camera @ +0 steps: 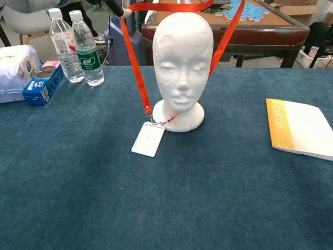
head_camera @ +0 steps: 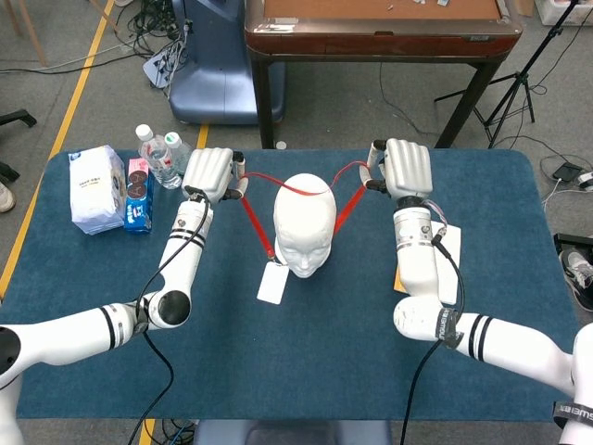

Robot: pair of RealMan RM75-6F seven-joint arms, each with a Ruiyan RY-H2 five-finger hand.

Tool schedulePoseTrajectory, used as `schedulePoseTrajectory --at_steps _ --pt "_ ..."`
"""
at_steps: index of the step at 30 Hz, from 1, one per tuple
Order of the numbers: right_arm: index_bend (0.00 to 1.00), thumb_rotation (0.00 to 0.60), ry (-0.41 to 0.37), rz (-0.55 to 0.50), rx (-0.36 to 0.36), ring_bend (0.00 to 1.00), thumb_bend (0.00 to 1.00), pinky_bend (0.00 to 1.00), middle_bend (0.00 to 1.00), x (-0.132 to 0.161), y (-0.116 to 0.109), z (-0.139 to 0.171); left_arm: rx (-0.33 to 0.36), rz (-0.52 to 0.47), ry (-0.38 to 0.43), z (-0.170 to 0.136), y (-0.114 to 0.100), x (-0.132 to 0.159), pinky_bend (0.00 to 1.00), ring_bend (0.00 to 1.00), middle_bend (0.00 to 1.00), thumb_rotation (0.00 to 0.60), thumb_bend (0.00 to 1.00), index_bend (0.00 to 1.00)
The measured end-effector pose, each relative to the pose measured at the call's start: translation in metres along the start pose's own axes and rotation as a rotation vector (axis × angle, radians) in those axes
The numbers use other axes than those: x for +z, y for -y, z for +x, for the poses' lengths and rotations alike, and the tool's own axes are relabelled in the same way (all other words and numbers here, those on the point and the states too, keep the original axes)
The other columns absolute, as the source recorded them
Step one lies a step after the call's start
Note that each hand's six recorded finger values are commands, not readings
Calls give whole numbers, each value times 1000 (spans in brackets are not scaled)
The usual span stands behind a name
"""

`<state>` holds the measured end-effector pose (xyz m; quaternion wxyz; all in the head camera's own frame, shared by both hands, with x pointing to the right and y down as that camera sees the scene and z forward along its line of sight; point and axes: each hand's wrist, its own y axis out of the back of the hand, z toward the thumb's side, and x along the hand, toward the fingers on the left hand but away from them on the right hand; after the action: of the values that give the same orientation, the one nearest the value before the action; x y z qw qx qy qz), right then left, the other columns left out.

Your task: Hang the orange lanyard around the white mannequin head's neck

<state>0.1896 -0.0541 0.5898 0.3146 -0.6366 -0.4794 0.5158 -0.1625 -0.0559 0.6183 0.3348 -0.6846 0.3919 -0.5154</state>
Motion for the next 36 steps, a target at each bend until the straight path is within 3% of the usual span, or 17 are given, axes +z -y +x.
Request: schedulePoseTrajectory --at_steps 12,25,36 --pt "645 600 35 41 25 1000 413 1000 1000 17 15 -20 -6 9 -86 24 3 -23 985 967 974 600 425 627" --pt "643 600 76 70 71 1000 413 1000 1000 20 26 -30 -30 37 -107 34 13 -27 981 962 968 600 424 606" --pt "533 600 87 89 106 1000 413 1000 1000 21 28 -38 -41 59 -154 44 18 -33 981 950 955 600 424 555"
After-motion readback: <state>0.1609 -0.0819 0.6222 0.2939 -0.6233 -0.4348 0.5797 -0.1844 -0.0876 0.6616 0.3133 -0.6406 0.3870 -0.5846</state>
